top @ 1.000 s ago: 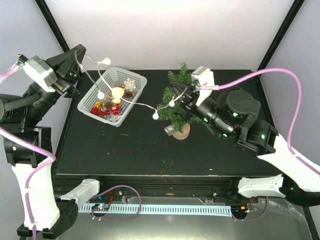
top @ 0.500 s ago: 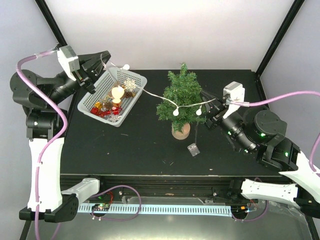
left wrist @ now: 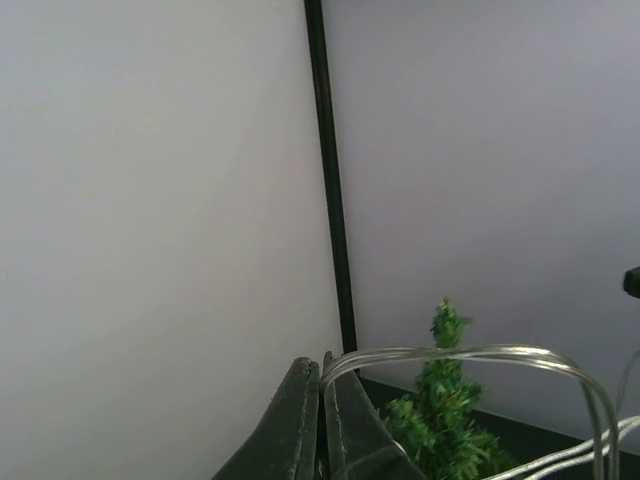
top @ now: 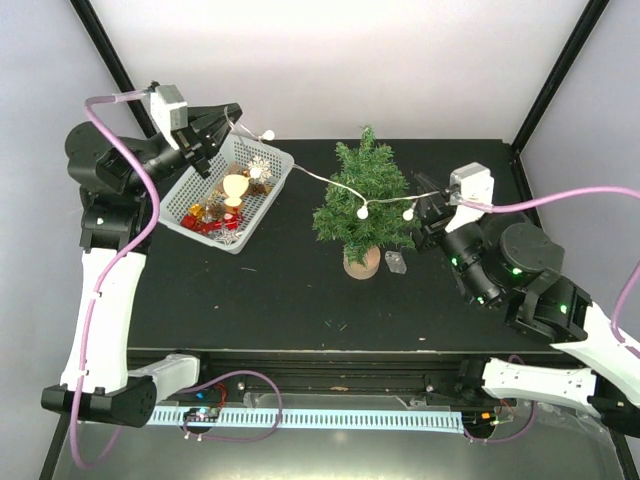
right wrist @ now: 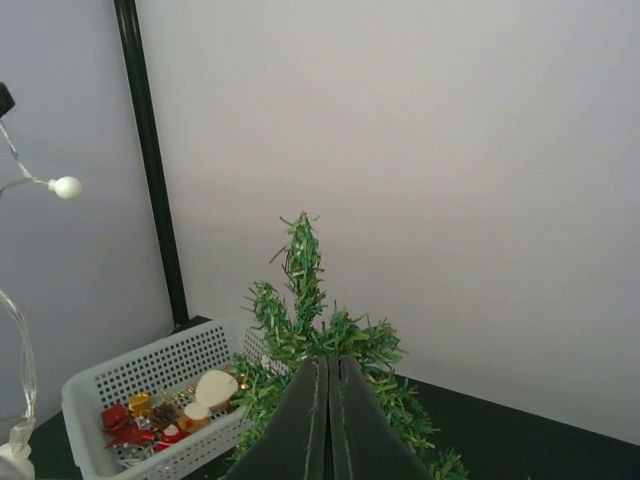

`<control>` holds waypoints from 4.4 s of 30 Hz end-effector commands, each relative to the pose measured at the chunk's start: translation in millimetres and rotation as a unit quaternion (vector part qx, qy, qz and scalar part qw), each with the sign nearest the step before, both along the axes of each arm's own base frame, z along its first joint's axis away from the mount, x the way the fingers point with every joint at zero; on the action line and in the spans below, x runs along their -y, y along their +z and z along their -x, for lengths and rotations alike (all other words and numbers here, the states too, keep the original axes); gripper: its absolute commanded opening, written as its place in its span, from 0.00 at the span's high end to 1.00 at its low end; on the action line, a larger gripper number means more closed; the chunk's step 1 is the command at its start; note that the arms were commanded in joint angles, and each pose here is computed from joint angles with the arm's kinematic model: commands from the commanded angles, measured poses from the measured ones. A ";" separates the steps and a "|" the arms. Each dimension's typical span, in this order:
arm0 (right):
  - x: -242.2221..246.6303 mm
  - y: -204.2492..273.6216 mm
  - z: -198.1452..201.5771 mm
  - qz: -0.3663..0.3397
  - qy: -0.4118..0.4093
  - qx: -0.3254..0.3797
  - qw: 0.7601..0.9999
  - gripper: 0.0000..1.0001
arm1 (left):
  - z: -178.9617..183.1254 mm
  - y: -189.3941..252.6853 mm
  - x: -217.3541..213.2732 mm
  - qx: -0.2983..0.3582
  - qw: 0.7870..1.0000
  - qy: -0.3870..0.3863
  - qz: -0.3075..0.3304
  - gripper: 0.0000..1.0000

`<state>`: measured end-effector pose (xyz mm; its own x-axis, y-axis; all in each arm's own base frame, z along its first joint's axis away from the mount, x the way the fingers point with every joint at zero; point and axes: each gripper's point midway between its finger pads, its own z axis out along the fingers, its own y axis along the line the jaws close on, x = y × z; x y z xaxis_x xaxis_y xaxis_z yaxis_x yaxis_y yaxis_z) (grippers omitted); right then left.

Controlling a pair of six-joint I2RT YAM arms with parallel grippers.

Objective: Decorate the small christmas tree

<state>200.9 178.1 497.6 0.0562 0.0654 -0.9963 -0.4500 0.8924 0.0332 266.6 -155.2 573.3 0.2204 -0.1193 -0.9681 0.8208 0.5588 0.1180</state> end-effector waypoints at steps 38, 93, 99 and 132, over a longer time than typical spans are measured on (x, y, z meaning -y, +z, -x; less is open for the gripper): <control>75.8 -65.8 -77.1 0.006 -0.190 -0.039 0.981 0.99 | -33.1 -137.9 84.2 -0.020 0.987 -0.058 -0.148 0.98; 5.4 -147.9 -78.2 -0.071 0.071 -0.155 0.983 0.99 | -28.1 -113.7 21.5 -0.008 0.973 0.113 -0.200 0.99; -16.2 -162.2 -82.4 -0.042 0.103 -0.181 0.977 0.97 | -36.1 -113.9 1.4 -0.028 0.972 0.154 -0.174 0.98; -13.9 -163.8 -57.5 -0.023 0.130 -0.171 0.976 0.34 | -66.7 -100.2 -26.0 -0.051 0.972 0.200 -0.114 0.99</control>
<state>264.6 194.0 323.6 -0.3400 0.0667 -0.9381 -0.6031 0.7499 0.2719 335.6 -126.5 449.0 0.0530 0.2204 -0.9740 0.5478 0.8091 0.2129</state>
